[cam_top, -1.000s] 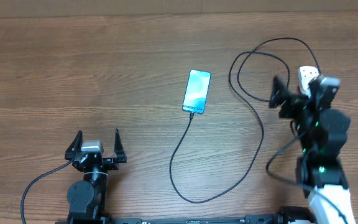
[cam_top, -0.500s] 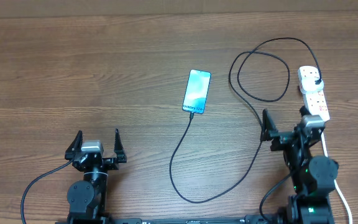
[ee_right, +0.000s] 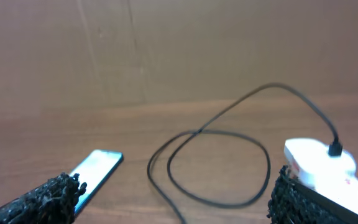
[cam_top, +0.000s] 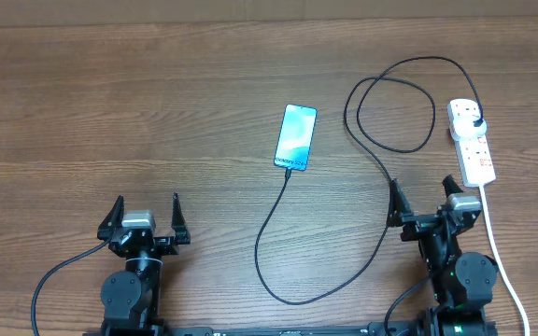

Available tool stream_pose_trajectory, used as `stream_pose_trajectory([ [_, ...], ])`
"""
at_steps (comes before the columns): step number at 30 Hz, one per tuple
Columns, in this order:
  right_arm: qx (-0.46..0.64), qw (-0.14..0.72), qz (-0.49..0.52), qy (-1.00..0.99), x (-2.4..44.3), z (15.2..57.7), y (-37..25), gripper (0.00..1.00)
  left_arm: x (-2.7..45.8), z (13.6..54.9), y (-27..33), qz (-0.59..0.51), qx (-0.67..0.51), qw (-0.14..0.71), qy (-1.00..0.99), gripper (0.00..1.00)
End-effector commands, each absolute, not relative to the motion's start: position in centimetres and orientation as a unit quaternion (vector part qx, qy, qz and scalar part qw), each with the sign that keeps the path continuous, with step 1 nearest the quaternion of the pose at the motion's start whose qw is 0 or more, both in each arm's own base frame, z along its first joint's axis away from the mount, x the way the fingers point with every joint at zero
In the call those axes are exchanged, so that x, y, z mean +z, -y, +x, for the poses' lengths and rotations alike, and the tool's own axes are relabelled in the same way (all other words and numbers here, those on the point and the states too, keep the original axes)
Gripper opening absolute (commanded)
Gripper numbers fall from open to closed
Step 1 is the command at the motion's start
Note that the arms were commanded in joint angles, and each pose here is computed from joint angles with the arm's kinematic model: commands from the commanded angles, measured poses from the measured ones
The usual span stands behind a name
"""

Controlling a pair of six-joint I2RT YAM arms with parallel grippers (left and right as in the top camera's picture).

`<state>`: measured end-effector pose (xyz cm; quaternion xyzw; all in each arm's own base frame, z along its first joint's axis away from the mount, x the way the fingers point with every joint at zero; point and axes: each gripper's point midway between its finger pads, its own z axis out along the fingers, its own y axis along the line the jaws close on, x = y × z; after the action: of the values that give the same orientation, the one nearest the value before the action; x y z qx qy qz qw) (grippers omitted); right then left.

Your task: Plug charger to phone and switch on socket

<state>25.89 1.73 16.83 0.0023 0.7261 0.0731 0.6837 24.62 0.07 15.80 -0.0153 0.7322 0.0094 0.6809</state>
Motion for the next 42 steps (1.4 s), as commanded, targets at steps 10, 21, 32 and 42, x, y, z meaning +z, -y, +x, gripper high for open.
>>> stream_pose_trajectory([
  [10, 0.079, 0.697, 0.009, -0.712, 17.2, 24.6, -1.7, 1.0, 15.8, 24.6, -0.1, -0.007, 0.017, 0.682, -0.731, 1.0],
  [21, 0.079, 0.697, 0.002, -0.713, 17.1, 24.5, -1.9, 1.0, 15.8, 24.6, -0.1, -0.007, 0.017, 0.682, -0.731, 1.0],
  [32, 0.077, 0.702, -0.118, -0.698, 17.5, 24.0, -4.7, 1.0, 15.8, 24.6, -0.1, -0.007, 0.017, 0.682, -0.731, 1.0],
  [42, 0.076, 0.703, -0.117, -0.698, 17.5, 24.0, -4.6, 1.0, 15.8, 24.6, -0.1, -0.007, 0.017, 0.682, -0.731, 1.0],
])
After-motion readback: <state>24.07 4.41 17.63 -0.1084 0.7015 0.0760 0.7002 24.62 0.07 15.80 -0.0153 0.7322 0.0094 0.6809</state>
